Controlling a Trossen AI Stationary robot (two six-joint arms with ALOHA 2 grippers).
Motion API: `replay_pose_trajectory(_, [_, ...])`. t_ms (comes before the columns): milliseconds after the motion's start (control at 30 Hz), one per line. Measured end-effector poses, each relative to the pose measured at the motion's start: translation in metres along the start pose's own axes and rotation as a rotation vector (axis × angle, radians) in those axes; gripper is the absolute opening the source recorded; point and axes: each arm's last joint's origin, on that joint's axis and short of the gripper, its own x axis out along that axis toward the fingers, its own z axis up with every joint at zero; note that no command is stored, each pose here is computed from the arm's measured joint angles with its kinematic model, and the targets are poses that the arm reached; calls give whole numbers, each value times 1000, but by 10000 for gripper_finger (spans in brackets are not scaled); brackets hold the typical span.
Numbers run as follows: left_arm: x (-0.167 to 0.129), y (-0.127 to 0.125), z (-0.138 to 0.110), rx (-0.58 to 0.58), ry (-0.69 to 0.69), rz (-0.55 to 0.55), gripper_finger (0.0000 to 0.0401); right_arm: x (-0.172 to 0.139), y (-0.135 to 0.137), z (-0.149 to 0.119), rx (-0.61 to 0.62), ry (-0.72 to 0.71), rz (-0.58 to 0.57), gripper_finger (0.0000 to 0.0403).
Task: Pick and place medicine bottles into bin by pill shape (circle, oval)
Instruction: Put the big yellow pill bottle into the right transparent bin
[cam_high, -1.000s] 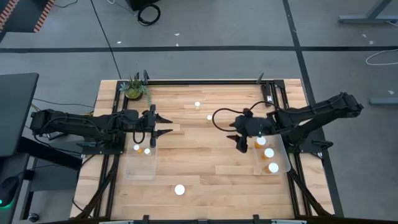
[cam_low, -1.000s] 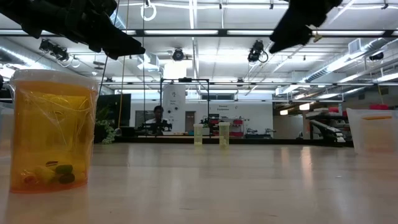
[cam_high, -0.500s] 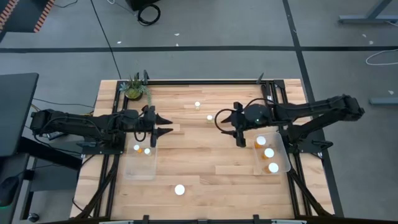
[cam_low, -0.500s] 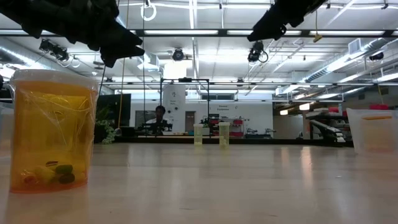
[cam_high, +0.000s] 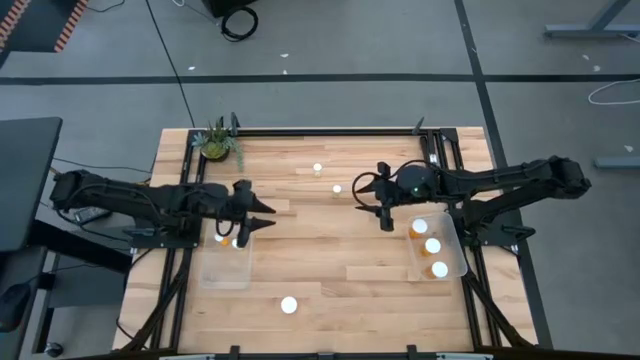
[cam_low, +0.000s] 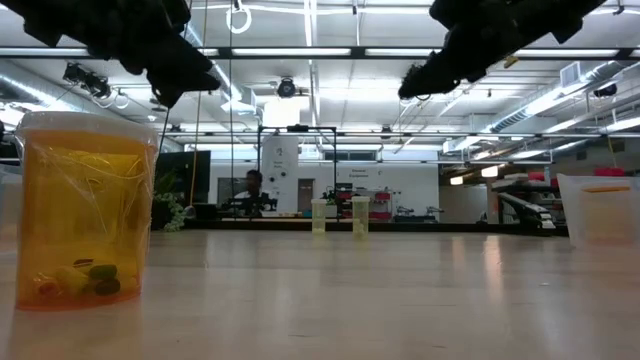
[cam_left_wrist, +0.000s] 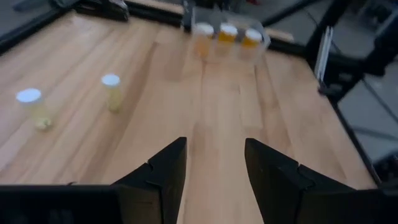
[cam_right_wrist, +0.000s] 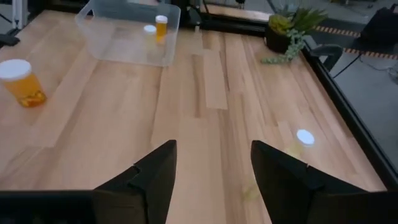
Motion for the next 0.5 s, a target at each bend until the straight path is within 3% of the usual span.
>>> replay_pose_trajectory(267, [9,-21,-5,87,70,-19,172,-6,-4,-33,18,-91,-58,213])
replay_pose_trajectory(500, [22,-39,-5,61,172,-7,172,-13,-2,-57,28,-88,-76,213])
